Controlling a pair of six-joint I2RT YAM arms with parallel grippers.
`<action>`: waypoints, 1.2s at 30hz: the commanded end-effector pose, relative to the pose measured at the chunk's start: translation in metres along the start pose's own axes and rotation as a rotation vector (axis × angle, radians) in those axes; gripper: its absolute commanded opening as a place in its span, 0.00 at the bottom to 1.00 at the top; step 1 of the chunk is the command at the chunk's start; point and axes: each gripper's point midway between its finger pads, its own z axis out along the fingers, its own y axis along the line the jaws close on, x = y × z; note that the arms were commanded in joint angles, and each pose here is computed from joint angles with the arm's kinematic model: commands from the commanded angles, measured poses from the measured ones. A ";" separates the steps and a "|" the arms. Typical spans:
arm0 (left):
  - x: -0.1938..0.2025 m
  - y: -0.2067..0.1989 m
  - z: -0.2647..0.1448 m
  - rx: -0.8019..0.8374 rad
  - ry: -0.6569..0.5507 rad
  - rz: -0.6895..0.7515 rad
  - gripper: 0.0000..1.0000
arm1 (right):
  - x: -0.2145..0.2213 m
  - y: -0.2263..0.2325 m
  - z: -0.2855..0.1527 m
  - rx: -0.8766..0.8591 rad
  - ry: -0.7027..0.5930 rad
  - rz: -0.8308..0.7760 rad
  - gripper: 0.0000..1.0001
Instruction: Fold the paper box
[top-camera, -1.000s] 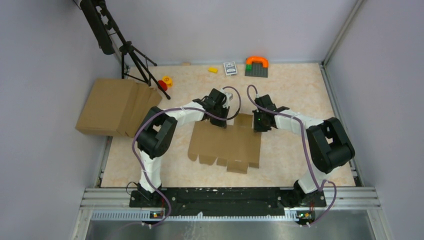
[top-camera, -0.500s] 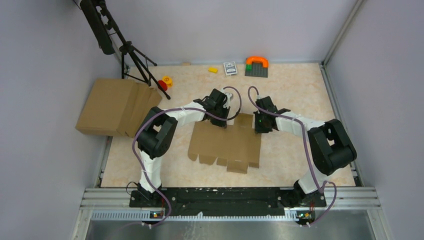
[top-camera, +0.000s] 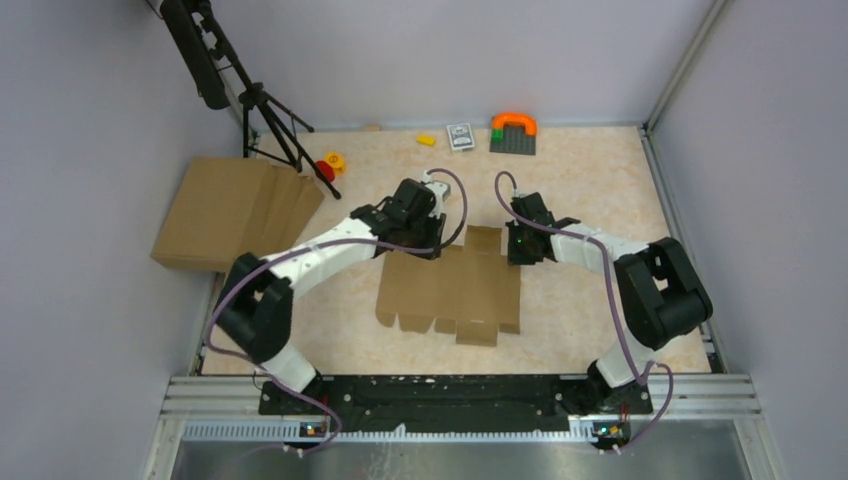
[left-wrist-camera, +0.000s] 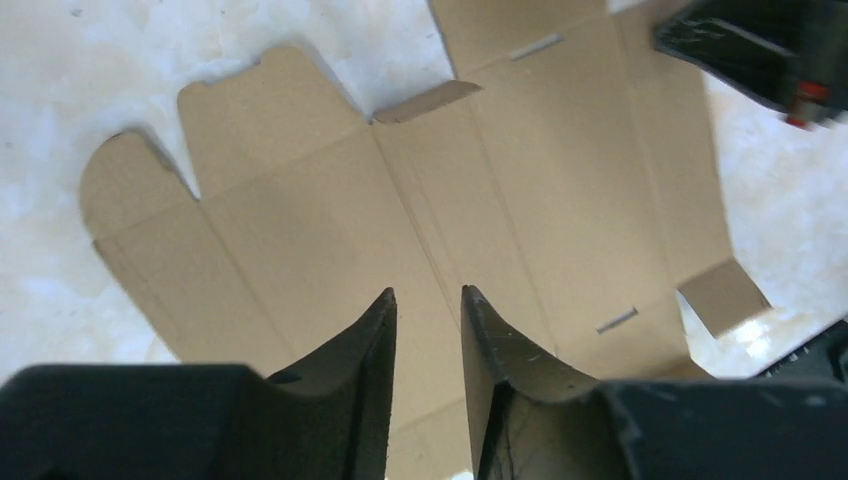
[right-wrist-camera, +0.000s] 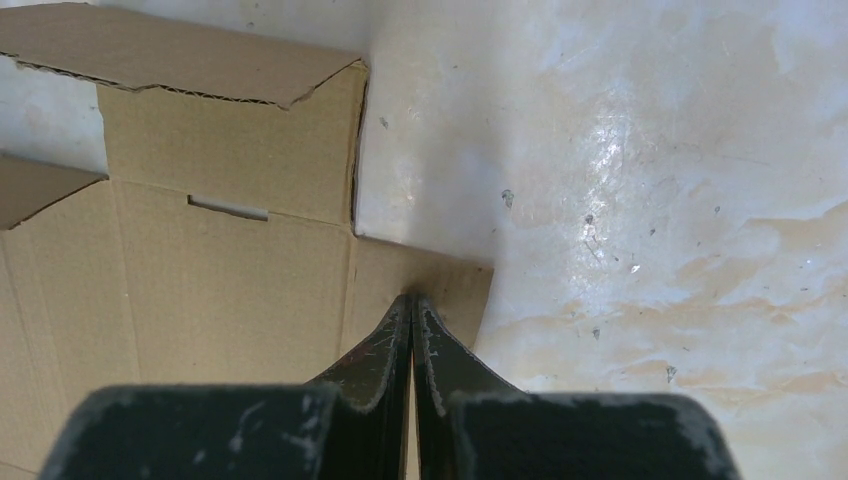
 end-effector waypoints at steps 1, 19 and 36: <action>0.020 -0.017 -0.042 0.004 -0.030 0.028 0.27 | 0.021 -0.004 0.011 0.021 0.072 -0.027 0.00; 0.173 -0.089 -0.034 0.163 -0.005 0.013 0.00 | 0.020 -0.002 0.011 0.010 0.071 -0.032 0.00; 0.151 -0.065 0.001 -0.083 -0.112 0.047 0.00 | 0.022 -0.003 0.005 0.003 0.073 -0.043 0.00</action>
